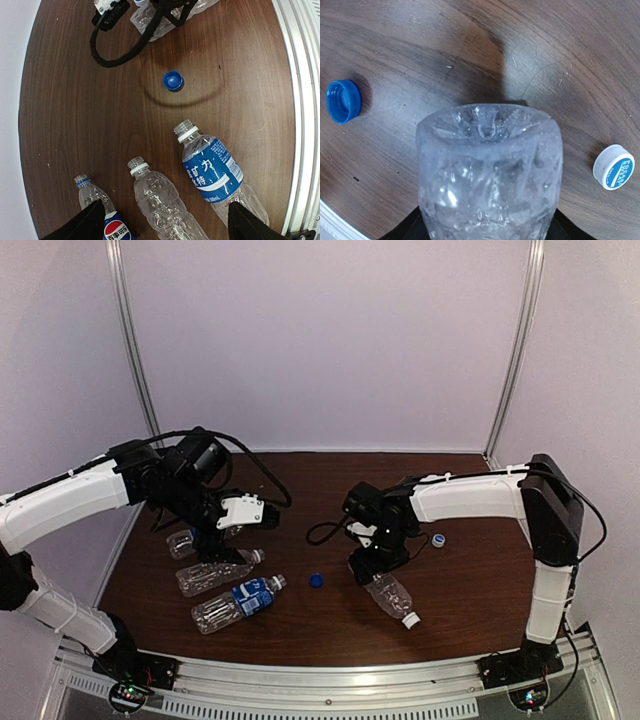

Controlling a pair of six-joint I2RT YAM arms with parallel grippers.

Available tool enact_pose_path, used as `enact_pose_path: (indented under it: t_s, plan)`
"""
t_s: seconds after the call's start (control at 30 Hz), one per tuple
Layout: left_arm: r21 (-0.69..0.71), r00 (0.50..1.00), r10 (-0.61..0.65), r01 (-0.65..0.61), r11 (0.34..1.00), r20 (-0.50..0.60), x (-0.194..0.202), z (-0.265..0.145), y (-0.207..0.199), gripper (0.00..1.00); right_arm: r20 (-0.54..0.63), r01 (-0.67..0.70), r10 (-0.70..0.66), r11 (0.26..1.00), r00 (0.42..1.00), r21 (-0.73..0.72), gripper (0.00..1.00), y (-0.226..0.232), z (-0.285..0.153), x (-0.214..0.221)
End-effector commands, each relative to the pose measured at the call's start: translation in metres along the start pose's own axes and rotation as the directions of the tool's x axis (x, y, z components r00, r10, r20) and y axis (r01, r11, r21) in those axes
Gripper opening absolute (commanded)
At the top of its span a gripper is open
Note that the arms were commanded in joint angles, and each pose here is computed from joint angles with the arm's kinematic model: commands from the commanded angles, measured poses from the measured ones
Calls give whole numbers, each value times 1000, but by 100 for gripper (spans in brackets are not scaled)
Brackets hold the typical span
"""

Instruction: Unscrew the bottle caps

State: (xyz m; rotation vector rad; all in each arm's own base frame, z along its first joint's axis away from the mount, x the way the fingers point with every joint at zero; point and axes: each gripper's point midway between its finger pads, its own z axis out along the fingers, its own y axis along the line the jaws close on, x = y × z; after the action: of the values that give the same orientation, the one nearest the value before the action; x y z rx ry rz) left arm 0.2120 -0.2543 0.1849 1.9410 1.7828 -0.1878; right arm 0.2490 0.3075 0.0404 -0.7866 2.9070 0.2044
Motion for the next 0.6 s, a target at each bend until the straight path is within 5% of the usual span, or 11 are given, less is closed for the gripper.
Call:
enact_pose_path:
  t_s: [0.0, 0.13, 0.57]
  plan:
    - [-12, 999, 23, -22, 1000, 42, -8, -5, -1, 87, 37, 3, -4, 1000, 999, 20, 75, 4, -1, -13]
    - [-9, 999, 22, -22, 1000, 40, -7, -5, -2, 87, 54, 13, -13, 1000, 998, 15, 99, 7, -7, -16]
    - [-4, 998, 26, -26, 1000, 51, -9, -5, -2, 87, 202, -85, 59, 989, 978, 120, 100, -21, -75, 9]
